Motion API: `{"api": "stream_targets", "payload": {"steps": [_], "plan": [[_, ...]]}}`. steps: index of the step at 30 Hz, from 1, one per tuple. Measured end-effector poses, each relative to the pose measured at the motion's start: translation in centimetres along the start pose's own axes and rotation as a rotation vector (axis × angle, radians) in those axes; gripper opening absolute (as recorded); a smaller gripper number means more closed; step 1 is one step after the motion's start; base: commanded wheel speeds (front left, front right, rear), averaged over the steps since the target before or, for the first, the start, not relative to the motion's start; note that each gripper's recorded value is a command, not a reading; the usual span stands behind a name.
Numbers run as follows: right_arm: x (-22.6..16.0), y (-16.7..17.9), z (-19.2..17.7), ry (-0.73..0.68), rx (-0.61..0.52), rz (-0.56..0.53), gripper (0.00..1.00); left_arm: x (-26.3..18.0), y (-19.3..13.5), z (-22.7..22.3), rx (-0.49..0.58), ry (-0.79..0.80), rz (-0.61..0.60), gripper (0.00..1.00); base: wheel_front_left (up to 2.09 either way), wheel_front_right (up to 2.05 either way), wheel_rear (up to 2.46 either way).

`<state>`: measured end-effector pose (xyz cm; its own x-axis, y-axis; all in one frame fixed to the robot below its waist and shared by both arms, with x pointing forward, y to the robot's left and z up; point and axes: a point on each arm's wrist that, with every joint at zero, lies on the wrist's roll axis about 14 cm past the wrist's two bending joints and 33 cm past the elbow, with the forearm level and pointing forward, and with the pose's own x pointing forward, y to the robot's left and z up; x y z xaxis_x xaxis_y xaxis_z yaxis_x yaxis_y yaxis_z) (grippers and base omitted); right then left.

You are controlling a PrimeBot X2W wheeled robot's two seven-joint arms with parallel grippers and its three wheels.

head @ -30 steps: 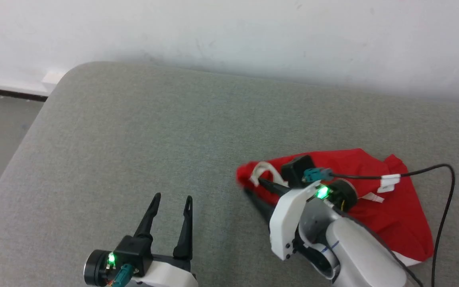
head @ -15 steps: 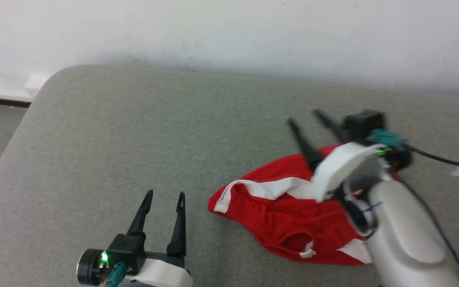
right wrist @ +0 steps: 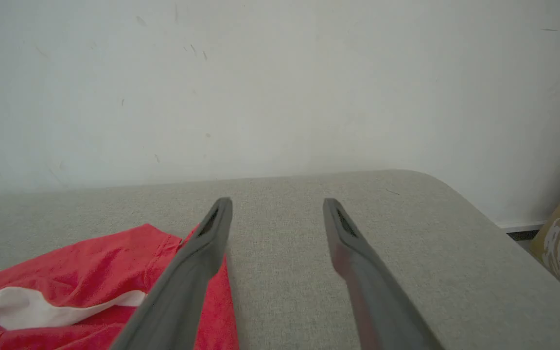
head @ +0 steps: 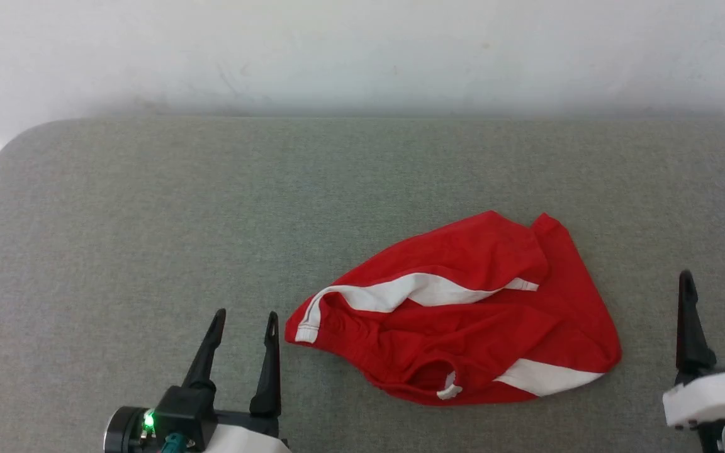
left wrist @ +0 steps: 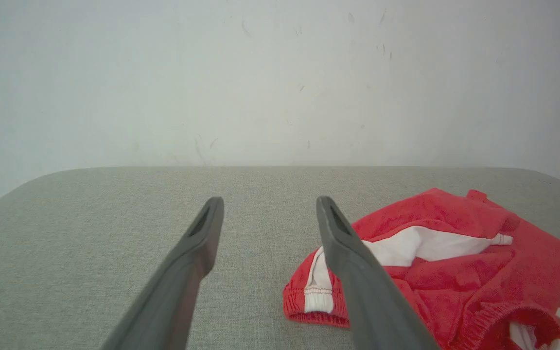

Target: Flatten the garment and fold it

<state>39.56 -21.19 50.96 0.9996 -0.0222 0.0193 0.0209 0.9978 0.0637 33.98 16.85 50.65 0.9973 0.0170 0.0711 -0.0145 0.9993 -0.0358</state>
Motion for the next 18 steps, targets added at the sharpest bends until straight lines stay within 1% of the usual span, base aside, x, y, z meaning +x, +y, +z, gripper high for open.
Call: {"api": "stream_targets", "payload": {"steps": [3, 6, 8, 10, 12, 18], "plan": [[-1.2, -0.8, -1.2, 0.032, 0.015, -0.022, 1.0, 0.1, -0.4, -0.4, 0.011, 0.013, -0.02, 1.0, 0.0, 0.0, 0.0], [-1.4, -1.0, -1.3, 0.026, 0.024, -0.029, 1.0, 0.4, -0.9, -0.4, 0.023, 0.015, -0.049, 1.0, 0.0, 0.0, 0.0], [-1.4, -1.1, -1.3, 0.024, 0.026, -0.031, 1.0, 0.7, -2.0, -0.2, 0.018, 0.022, -0.092, 1.0, 0.0, 0.0, 0.0], [-1.2, -1.1, -1.2, 0.02, 0.028, -0.032, 1.0, 0.9, -3.6, 0.1, -0.003, 0.048, -0.151, 1.0, 0.0, 0.0, 0.0], [-0.9, -1.0, -1.0, 0.011, 0.029, -0.031, 1.0, 0.6, -5.6, -0.6, -0.033, 0.123, -0.227, 1.0, 0.0, 0.0, 0.0], [-0.4, -0.9, -2.4, 0.042, 0.044, -0.032, 1.0, -1.3, -12.2, -2.2, -0.054, 0.287, -0.486, 1.0, 0.0, 0.0, 0.0]]}}
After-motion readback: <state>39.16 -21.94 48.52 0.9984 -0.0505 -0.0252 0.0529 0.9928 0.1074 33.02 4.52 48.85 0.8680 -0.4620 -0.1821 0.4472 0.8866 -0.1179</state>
